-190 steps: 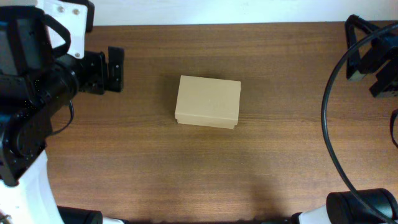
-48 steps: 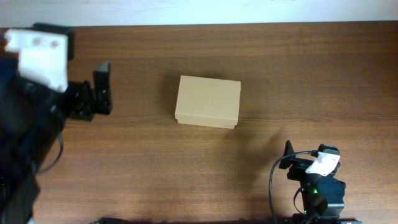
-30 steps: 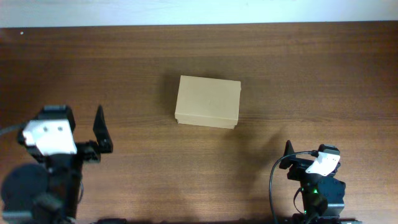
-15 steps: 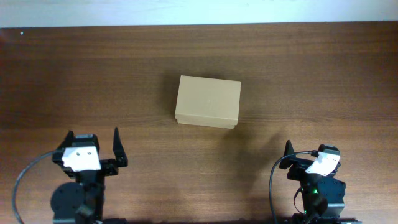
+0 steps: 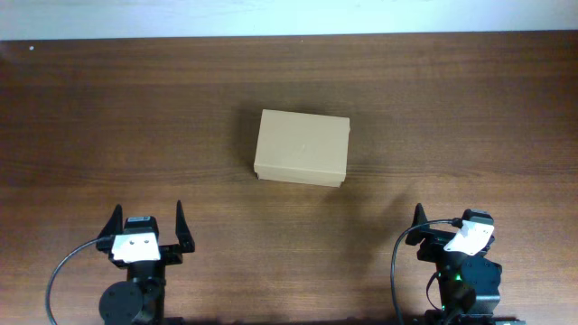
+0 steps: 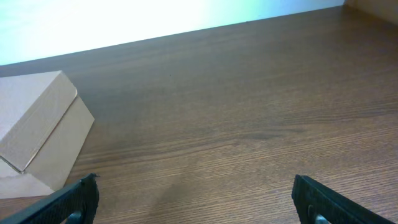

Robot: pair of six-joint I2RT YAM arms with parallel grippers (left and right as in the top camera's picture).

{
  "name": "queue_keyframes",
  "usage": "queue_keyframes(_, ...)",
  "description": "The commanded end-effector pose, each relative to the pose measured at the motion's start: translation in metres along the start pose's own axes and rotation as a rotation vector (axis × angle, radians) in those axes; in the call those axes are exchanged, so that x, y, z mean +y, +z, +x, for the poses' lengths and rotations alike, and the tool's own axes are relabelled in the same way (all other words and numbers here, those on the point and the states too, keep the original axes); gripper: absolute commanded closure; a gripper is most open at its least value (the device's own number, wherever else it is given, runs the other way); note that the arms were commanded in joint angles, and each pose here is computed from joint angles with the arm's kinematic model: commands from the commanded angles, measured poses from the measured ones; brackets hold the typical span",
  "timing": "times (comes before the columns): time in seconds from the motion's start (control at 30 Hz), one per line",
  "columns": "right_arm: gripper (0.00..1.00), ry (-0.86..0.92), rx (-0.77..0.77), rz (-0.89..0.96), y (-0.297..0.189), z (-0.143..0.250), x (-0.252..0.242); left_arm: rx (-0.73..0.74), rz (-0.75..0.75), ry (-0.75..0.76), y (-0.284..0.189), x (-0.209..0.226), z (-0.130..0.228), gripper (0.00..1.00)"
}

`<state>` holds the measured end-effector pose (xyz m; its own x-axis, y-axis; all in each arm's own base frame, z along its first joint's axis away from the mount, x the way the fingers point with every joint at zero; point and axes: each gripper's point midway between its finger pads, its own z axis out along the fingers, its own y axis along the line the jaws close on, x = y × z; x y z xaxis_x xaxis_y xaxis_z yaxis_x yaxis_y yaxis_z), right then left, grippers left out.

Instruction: Pack container

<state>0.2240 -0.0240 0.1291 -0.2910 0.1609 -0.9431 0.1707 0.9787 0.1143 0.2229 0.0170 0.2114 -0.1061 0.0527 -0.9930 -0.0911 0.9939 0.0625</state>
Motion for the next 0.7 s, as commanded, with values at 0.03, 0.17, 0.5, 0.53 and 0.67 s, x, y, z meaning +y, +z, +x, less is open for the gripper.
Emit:
queue_keyframes(0.03,0.01,0.001,-0.006,0.023,0.000,0.001,-0.005,0.000,-0.006,0.015,0.001,0.001,0.005,0.00)
queue_keyframes(0.17,0.01,0.001,-0.006,0.023,0.000,0.001,-0.005,0.026,-0.003,0.018,0.005,0.000,0.017,0.00)
queue_keyframes(0.5,0.01,0.001,-0.006,0.023,0.000,0.001,-0.005,0.106,0.002,0.025,0.015,-0.004,0.058,0.00)
queue_keyframes(0.53,0.01,0.001,-0.006,0.023,0.000,0.001,-0.005,0.115,0.002,0.026,0.016,-0.004,0.062,0.00)
queue_keyframes(0.67,0.01,0.001,-0.006,0.023,0.000,0.001,-0.005,0.126,0.000,0.027,0.017,-0.004,0.068,0.00)
